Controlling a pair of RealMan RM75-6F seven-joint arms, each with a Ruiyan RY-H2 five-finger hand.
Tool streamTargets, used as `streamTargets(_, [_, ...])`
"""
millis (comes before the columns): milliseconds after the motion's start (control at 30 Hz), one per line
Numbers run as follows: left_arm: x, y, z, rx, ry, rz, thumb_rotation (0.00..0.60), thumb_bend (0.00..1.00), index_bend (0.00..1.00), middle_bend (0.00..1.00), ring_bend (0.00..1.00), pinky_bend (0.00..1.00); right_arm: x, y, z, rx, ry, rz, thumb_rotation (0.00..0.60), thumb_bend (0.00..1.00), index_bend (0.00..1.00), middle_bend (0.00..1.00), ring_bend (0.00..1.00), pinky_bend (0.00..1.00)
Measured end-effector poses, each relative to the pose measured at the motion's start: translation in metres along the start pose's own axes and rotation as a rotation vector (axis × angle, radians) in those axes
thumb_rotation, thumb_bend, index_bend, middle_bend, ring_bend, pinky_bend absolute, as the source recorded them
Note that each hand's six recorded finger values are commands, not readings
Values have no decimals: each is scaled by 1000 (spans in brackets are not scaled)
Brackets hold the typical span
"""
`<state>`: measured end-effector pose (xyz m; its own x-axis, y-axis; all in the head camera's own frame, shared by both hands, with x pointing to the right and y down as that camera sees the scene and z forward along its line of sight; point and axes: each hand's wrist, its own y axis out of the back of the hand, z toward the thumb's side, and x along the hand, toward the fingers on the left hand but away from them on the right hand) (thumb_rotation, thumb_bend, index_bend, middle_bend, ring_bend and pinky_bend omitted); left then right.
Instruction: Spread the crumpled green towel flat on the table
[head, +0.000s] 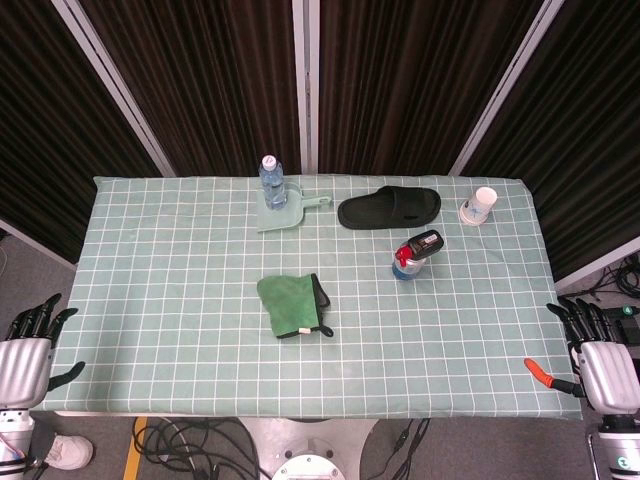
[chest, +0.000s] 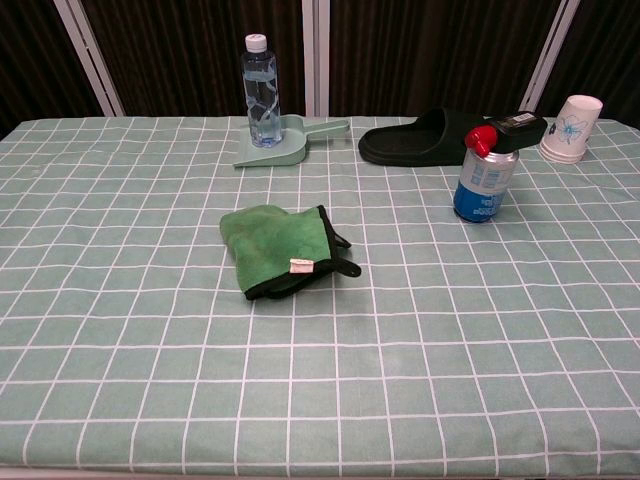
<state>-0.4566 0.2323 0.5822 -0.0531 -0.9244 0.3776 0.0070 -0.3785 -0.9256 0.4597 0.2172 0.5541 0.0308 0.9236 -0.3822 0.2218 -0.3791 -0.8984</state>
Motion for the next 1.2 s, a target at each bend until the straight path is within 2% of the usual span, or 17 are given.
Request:
streamTargets(300, [0, 1, 2, 2, -1, -2, 600, 126, 283, 182, 172, 173, -1, -2, 0, -14, 6, 6, 447, 124, 152, 82, 0, 0])
streamTargets(467, [1, 3, 3, 2, -8, 7, 600, 126, 283, 182, 172, 173, -4, 2, 4, -4, 27, 14, 470, 124, 168, 82, 0, 0])
streamTargets(600, [1, 5, 3, 0, -9, 17, 600, 126, 283, 182, 172, 173, -13, 2, 20, -2, 94, 28, 502, 124, 232, 82, 0, 0])
streamTargets(733, [0, 6, 4, -3, -11, 21, 600, 125, 284, 182, 172, 173, -27, -5, 43, -2, 180, 70, 570, 123, 326, 101, 0, 0])
streamTargets(833, [1, 8, 4, -5, -11, 28, 600, 125, 283, 182, 172, 173, -40, -16, 64, 7, 254, 118, 586, 120, 371, 108, 0, 0])
streamTargets(967, [0, 10, 4, -5, -13, 34, 600, 126, 283, 182, 172, 173, -60, -40, 96, 19, 351, 189, 596, 107, 381, 110, 0, 0])
streamTargets(1200, [1, 12, 3, -6, -10, 39, 600, 126, 284, 182, 172, 173, -93, -94, 164, -5, 503, 267, 593, 5, 365, 106, 0, 0])
